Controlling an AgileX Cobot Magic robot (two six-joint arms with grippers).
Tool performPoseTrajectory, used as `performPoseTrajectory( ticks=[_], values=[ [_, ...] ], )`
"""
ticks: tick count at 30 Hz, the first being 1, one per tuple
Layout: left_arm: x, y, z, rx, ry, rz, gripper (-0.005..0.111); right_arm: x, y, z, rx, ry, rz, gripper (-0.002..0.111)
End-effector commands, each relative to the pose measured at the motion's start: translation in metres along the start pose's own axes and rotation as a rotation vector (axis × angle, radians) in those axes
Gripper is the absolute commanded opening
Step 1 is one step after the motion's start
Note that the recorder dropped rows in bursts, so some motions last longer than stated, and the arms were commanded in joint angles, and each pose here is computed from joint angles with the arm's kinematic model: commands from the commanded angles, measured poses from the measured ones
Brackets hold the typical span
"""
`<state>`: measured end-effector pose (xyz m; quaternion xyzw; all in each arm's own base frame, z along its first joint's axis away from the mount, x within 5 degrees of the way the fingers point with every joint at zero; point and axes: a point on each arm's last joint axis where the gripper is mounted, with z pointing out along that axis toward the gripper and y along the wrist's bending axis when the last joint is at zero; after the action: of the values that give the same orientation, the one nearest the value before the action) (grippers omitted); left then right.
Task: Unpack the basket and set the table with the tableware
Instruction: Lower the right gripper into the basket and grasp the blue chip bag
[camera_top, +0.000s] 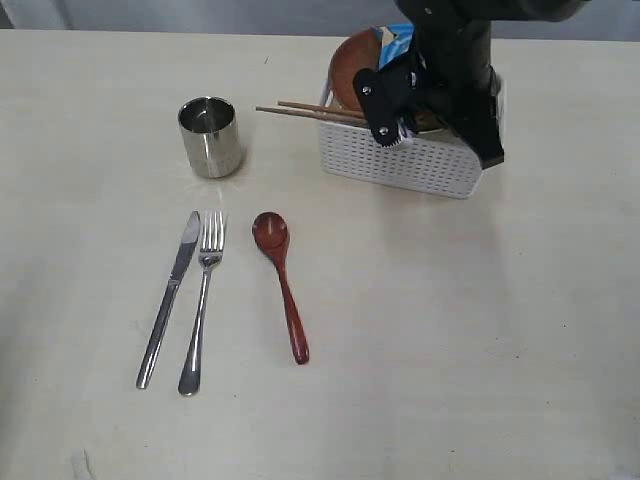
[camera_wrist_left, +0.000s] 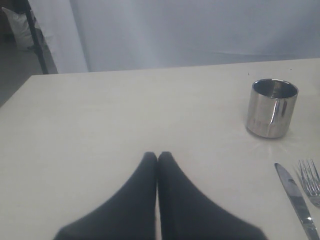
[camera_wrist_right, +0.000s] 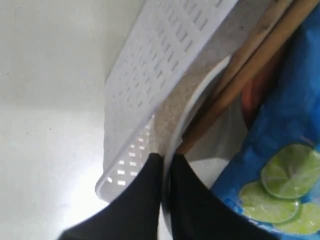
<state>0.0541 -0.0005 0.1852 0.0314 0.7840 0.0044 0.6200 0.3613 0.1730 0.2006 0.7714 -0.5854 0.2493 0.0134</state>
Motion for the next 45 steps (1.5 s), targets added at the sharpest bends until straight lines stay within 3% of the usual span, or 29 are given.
performPoseTrajectory(
  ticks=[1, 14, 45],
  values=[
    [0.001, 0.000, 0.000, -0.001, 0.000, -0.004, 0.000, 0.010, 0.001, -0.010, 0.008, 0.048, -0.008, 0.000],
    [0.001, 0.000, 0.000, -0.001, 0.000, -0.004, 0.000, 0.023, 0.008, -0.012, -0.076, 0.183, -0.047, 0.000],
    [0.001, 0.000, 0.000, -0.001, 0.000, -0.004, 0.000, 0.030, 0.008, -0.008, -0.031, 0.290, -0.049, 0.000]
  ],
)
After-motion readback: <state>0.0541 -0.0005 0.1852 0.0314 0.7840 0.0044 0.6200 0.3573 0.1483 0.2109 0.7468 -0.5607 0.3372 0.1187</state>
